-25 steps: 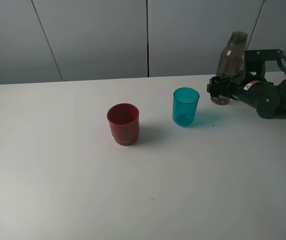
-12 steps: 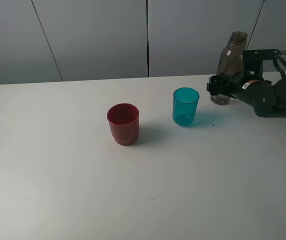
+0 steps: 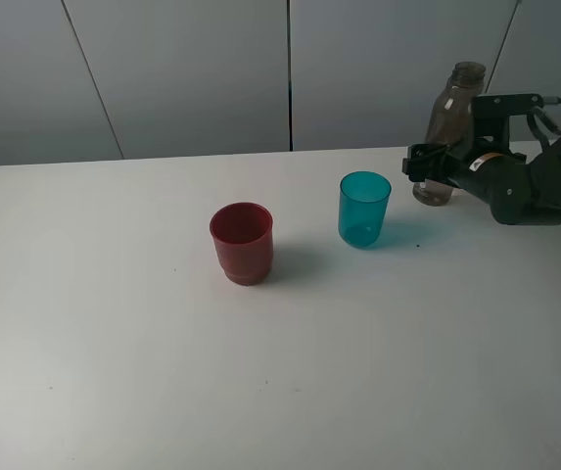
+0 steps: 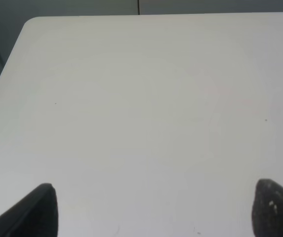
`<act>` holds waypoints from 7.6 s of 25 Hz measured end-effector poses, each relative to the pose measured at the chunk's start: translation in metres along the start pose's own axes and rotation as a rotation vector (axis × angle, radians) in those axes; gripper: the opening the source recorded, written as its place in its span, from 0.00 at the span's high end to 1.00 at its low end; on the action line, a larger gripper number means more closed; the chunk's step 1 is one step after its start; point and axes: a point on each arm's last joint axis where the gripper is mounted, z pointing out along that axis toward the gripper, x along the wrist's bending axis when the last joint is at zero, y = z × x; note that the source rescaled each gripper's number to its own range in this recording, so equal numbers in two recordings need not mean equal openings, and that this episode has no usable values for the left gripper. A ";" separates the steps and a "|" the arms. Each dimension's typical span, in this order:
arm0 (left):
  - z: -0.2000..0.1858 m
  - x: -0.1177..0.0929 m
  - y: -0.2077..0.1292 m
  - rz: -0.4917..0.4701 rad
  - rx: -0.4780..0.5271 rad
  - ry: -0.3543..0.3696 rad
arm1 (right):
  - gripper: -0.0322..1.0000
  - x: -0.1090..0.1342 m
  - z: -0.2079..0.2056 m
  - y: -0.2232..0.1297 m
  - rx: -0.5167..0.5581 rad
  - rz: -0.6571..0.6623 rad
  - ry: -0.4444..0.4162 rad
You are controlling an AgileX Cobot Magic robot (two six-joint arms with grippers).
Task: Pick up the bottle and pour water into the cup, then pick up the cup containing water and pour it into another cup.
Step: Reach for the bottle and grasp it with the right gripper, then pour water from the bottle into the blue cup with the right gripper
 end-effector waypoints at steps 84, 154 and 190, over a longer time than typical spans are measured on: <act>0.000 0.000 0.000 0.002 0.000 0.000 | 0.95 0.022 0.000 0.033 -0.207 -1.143 0.218; 0.000 0.000 0.000 0.002 0.000 0.000 | 0.95 0.010 -0.011 0.025 -0.206 -1.741 0.140; 0.000 0.000 0.000 -0.002 0.000 0.000 | 0.95 0.010 -0.011 0.026 -0.222 -1.817 0.120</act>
